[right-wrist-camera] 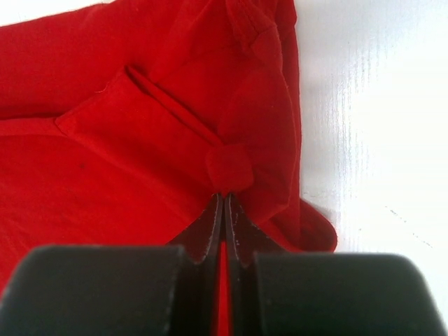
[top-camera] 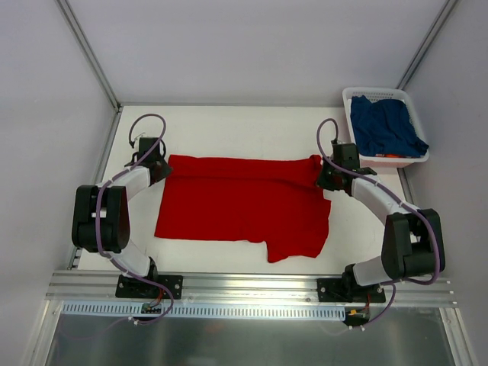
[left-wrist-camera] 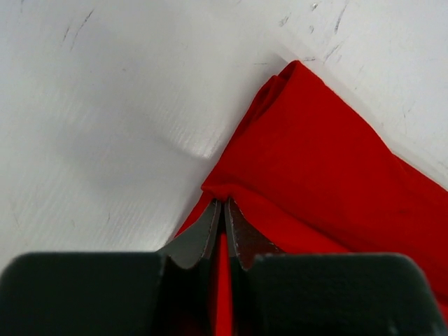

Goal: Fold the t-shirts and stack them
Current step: Fold the flattened tshirt in 1/3 of the way

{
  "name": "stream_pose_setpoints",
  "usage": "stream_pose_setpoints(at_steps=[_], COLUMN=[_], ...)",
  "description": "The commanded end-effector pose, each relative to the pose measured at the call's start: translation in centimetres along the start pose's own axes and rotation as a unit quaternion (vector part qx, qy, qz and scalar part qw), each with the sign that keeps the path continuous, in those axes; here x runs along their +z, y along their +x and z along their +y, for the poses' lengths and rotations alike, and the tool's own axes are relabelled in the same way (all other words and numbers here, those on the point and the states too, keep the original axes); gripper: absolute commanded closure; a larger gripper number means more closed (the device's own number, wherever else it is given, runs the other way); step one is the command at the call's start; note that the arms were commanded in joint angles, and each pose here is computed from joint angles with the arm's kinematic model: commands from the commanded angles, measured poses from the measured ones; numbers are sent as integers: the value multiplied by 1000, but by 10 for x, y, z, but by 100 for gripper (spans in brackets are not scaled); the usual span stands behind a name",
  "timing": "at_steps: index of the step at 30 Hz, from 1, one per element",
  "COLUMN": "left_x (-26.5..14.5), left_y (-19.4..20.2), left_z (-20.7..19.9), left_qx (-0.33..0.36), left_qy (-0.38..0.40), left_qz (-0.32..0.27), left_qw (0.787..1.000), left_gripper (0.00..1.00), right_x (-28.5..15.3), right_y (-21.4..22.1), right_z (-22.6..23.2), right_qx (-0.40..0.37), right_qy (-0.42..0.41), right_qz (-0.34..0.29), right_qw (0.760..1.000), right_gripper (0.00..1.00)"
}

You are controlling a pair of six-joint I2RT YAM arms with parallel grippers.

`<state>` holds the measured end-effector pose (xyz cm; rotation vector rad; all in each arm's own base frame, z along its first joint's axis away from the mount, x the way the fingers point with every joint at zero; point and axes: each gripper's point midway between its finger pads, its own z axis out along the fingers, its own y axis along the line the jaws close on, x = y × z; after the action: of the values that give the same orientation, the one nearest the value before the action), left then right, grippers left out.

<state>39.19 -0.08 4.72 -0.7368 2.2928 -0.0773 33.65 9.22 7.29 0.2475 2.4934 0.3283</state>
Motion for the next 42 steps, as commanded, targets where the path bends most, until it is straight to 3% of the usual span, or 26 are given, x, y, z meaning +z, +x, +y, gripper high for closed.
stream_pose_setpoints(at_steps=[1,2,3,4,6,7,8,13,22,42], left_x=[-11,-11,-12,-13,-14,-16,-17,-25,-42,-39], left_y=[-4,-4,-3,-2,-2,-2,-3,-8,-15,-15], left_z=[2,2,2,3,3,4,4,0,-6,-14], left_qx=[-12,-12,-11,-11,-12,-12,-12,-14,-17,-5], left_qy=[6,6,6,7,7,7,9,18,40,52], left_qz=[-6,-4,-3,-3,-6,-7,-8,-17,-27,-21], left_qw=[1000,1000,1000,1000,1000,1000,1000,1000,999,998], left_gripper=[96,89,82,77,54,37,33,26,26,26], right_x=[-10,-10,-11,-12,-15,-17,-19,-27,-44,31], right_y=[-7,-7,-6,-6,-7,-7,-8,-12,-27,-66], right_z=[3,3,2,1,1,-1,-1,2,10,23], right_qx=[5,7,9,9,10,10,10,7,-17,-37], right_qy=[-1,0,2,3,4,8,9,5,16,10], right_qz=[-25,-26,-27,-29,-35,-38,-40,-48,-83,-49], right_qw=[1000,1000,1000,1000,999,999,999,999,996,998], right_gripper=[99,94,80,75,62,59,56,54,56,67])
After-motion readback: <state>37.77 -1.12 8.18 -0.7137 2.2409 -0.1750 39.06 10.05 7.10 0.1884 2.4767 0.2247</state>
